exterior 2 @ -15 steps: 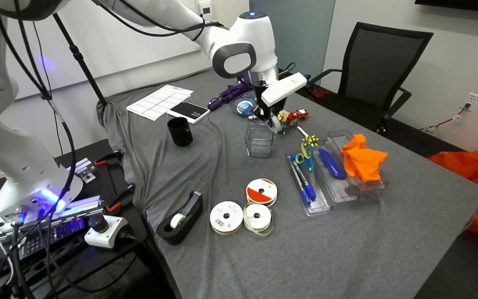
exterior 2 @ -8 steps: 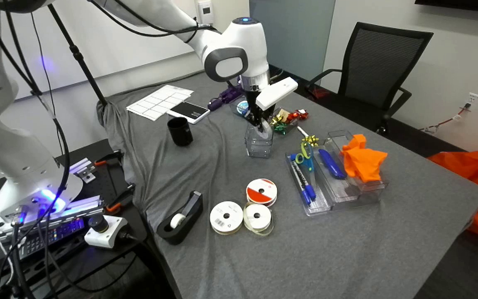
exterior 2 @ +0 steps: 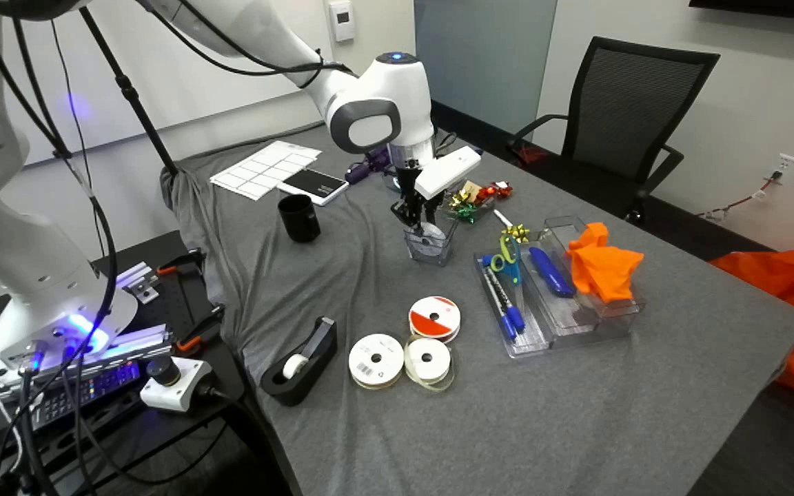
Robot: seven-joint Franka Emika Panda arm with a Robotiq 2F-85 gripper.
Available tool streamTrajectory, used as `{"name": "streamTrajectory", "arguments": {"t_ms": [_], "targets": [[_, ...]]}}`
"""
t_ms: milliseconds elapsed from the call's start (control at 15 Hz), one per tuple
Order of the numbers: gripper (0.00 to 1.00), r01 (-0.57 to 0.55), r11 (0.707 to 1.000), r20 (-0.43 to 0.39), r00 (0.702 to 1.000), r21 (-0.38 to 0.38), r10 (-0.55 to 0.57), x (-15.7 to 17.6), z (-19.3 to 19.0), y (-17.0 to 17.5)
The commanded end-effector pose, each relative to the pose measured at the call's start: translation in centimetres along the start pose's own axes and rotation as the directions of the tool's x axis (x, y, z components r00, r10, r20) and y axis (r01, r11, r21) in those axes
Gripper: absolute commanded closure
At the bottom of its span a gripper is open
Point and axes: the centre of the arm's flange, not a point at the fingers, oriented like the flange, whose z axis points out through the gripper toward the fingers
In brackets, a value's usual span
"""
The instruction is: Put the circular object inside the transparent box
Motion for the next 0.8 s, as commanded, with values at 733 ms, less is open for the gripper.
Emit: {"name": "streamTrajectory", "arguments": {"t_ms": [733], "targets": [[0.0,0.103,0.995,0.018,0.995,-0.012,-0.102,0.6,-5.1,-4.6]]}}
